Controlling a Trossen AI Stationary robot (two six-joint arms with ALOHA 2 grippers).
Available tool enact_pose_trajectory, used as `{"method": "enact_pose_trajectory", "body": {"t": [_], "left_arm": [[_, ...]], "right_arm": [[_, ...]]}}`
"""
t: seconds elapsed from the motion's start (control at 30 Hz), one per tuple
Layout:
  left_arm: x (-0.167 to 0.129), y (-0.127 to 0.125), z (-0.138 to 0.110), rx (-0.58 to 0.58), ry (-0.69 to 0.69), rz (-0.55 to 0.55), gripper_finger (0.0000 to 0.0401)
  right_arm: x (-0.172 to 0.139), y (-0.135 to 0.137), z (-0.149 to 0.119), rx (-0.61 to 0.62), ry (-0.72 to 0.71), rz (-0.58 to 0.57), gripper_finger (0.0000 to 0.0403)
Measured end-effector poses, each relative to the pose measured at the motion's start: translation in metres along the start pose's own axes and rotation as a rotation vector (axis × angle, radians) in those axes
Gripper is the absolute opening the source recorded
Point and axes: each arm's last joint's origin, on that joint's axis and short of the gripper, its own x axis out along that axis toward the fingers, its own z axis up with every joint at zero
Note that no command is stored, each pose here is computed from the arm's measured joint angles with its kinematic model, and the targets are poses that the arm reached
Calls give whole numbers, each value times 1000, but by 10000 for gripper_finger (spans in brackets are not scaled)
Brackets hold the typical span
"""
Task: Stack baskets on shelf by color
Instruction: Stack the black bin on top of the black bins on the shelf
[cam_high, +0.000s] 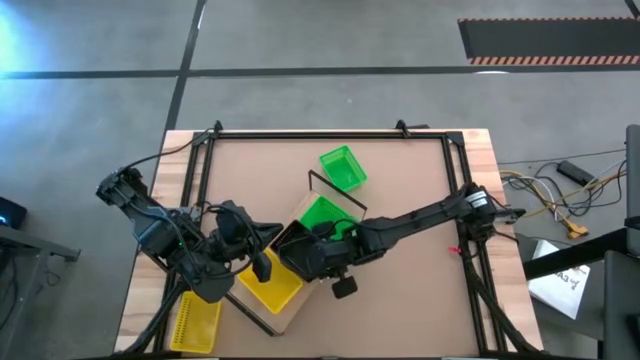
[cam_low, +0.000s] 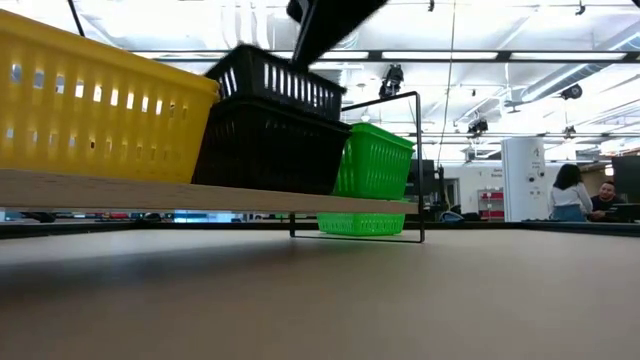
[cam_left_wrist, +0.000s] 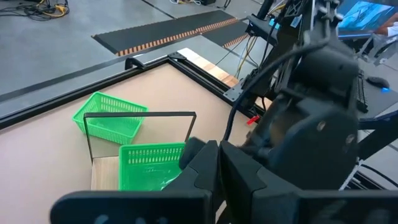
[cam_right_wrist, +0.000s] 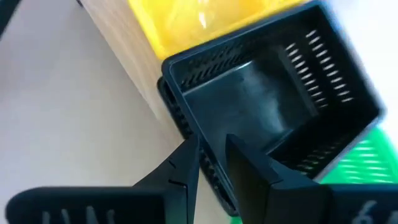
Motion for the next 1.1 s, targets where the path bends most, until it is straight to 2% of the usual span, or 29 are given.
{"method": "enact_pose_trajectory", "body": {"t": [0.13,0.37,0.53,0.73,0.87,1.0,1.1], "left_arm": [[0,-1,0,-8,-2,-4,0],[0,-1,1,-7,-3,-5,0],[0,-1,1,-5,-3,-6,0],[0,-1,1,12,-4,-7,0],[0,-1,1,11,-5,-7,0],[0,-1,1,12,-4,-7,0],[0,-1,1,11,-5,-7,0]], "right_arm": [[9,2,-5,27,12,2,64],[-23,-2,4,83,-74,-6,51],[-33,3,-4,158,-115,-54,40],[-5,12,-22,230,-249,-79,27],[12,14,-34,315,-228,-75,21],[24,16,-40,314,-187,-75,17],[22,16,-38,310,-199,-75,14]]}}
